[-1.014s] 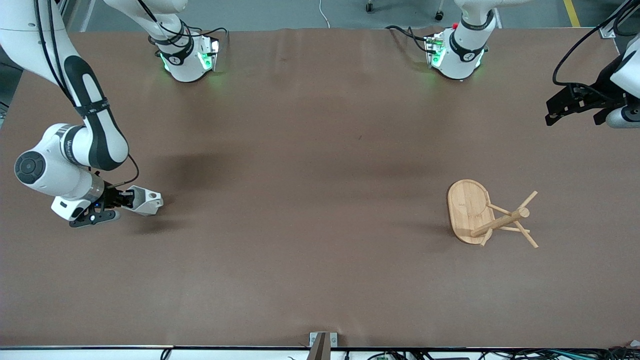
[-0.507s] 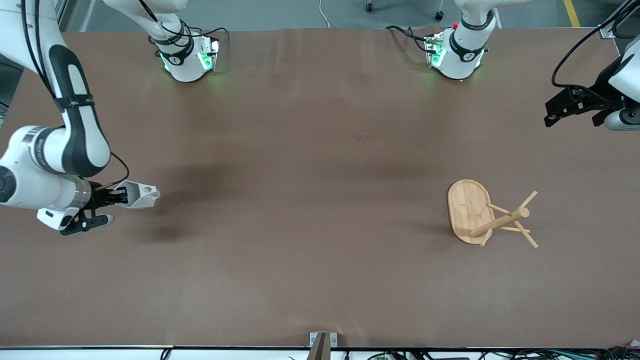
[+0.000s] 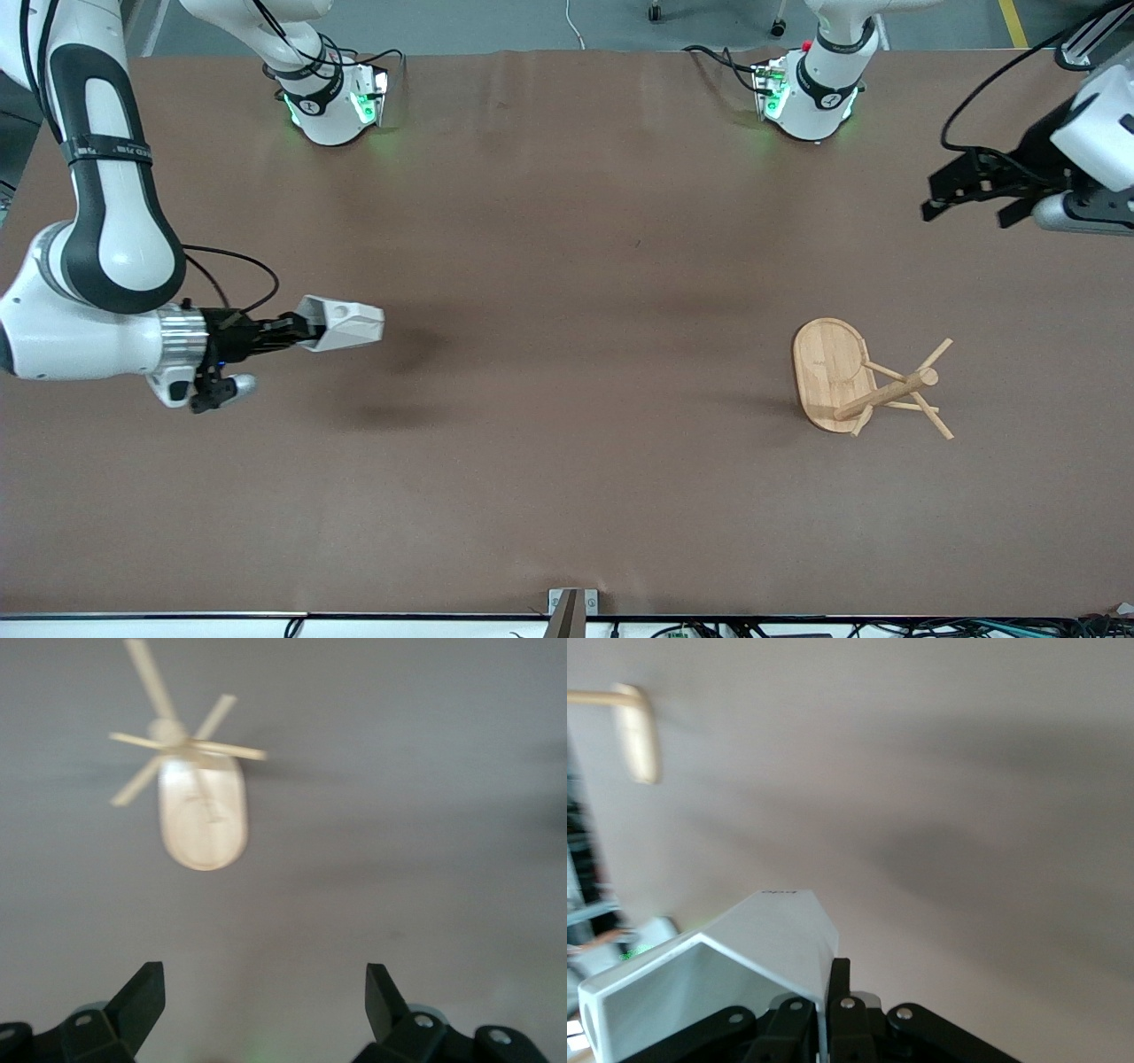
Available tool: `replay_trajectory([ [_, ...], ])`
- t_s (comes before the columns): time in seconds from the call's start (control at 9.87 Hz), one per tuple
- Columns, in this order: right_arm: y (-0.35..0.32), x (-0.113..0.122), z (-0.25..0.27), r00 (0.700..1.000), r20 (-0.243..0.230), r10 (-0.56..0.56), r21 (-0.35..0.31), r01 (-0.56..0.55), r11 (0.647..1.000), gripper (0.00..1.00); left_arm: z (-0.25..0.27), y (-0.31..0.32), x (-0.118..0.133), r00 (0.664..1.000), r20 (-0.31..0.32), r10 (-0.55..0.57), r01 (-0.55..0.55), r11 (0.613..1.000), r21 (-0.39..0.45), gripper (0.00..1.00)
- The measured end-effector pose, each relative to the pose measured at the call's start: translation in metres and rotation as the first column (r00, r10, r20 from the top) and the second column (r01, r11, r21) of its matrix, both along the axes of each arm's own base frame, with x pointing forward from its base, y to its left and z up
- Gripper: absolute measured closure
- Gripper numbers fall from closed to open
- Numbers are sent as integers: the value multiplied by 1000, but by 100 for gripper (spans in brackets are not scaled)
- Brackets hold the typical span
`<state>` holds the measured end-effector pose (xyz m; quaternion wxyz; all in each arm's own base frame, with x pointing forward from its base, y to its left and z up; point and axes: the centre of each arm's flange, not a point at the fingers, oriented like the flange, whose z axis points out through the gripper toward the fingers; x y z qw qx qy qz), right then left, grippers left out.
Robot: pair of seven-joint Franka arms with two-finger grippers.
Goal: Hang cup on rack
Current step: 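Lift the white cup with the right gripper while the left gripper approaches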
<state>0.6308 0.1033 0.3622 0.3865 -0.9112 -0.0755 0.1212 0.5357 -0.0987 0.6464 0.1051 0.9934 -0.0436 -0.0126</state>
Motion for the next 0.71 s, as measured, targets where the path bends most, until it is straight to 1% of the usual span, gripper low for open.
replay_trajectory([
  [0.1,42,-7,-1,999,-37,-13,105,17,994,96,1,-29,-6,999,-5,-48,47,998,-39,0],
  [0.2,86,-17,-3,996,-84,-18,193,34,981,96,2,-65,-16,994,-7,-112,111,992,-60,0],
  [0.3,126,-28,-1,992,-125,-14,259,46,965,96,5,-104,-28,983,1,-183,182,978,-100,0],
  [0.41,160,-38,4,988,-154,-4,314,53,948,96,8,-142,-41,966,31,-257,259,956,-134,0],
  [0.51,187,-46,10,982,-191,-2,363,72,929,96,11,-175,-54,938,77,-337,345,928,-140,0],
  [0.61,209,-54,14,972,-237,-1,395,98,913,96,12,-203,-66,894,129,-429,444,885,-138,0],
  [0.71,228,-62,18,962,-272,5,424,116,898,96,7,-226,-75,837,188,-514,540,832,-129,0],
])
